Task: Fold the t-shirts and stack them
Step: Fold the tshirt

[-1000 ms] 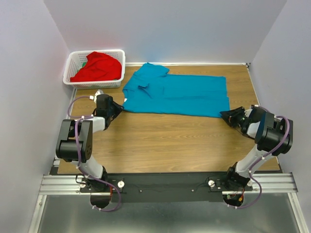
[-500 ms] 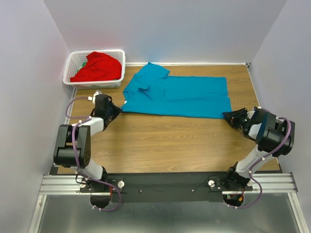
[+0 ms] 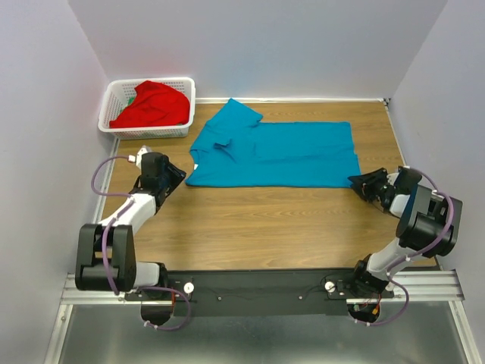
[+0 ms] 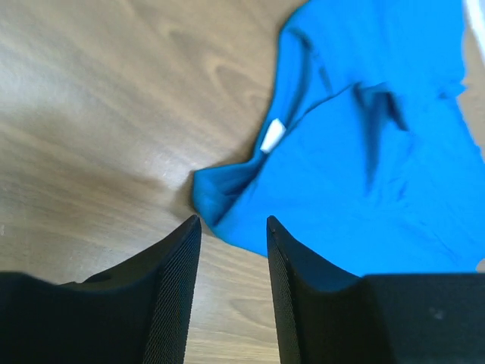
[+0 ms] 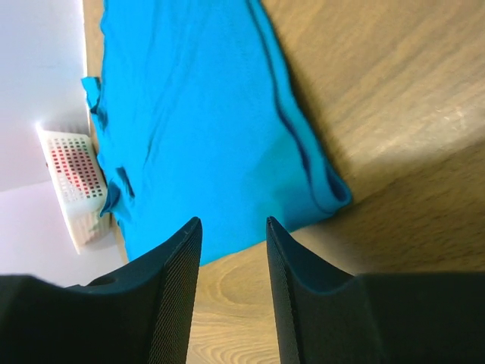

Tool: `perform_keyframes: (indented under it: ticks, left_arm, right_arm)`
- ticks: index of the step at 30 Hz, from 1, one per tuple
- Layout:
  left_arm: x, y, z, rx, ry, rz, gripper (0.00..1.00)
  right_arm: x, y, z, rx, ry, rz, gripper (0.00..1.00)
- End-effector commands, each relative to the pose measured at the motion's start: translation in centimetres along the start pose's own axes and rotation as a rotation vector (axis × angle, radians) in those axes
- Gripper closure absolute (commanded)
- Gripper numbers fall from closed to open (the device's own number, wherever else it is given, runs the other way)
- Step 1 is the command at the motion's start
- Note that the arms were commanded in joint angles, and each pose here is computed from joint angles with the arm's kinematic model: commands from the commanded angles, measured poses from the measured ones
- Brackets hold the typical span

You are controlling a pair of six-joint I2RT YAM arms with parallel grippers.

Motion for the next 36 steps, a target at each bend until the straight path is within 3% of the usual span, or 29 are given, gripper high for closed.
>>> perform_keyframes:
  ticks: [1,7,14,24,28,36]
  left_arm:
    - [2.2,-2.0,1.6,-0.049,-0.1,-0.071,0.55]
    - [0.8,-6.6,1.7,-0.258,-0.089,-0.115,0.67]
    - [-1.8,-5.2,-3.6,-0.169,0.05,-0.119,0.83]
    - [-3.4,-1.4,-3.9,0.016,0.111,-0.037,0.83]
    - [-3.9,-0.7,-3.3,0.047,0.138,-0.028,0.83]
    - [-5.7,0.4,-2.2,0.073,0.218,-0.027,0.83]
  right_arm:
    - [0.5,2.2,0.3,0.045,-0.005,0.041,0.52]
    - [0.0,5.2,-0.2,0.144,0.024,0.102,0.52]
    - [-0.1,3.7,-1.5,0.116,0.043,0.077,0.52]
    - [-0.1,-1.7,-1.8,-0.082,-0.023,-0.011,0.52]
    - [1.0,-4.6,-0.6,-0.281,-0.088,-0.075,0.52]
    - [1.3,-4.5,0.8,-0.353,-0.113,-0.076,0.51]
Point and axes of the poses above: each gripper's point midway between its finger pads, its own z axis back along the fingers, its own y axis along the line the jaws close on, x = y × z, the point moved 4 cm from there along z, back along the fingers, and after that the axes turned 7 degrees about -z, right-handed, at the moved point
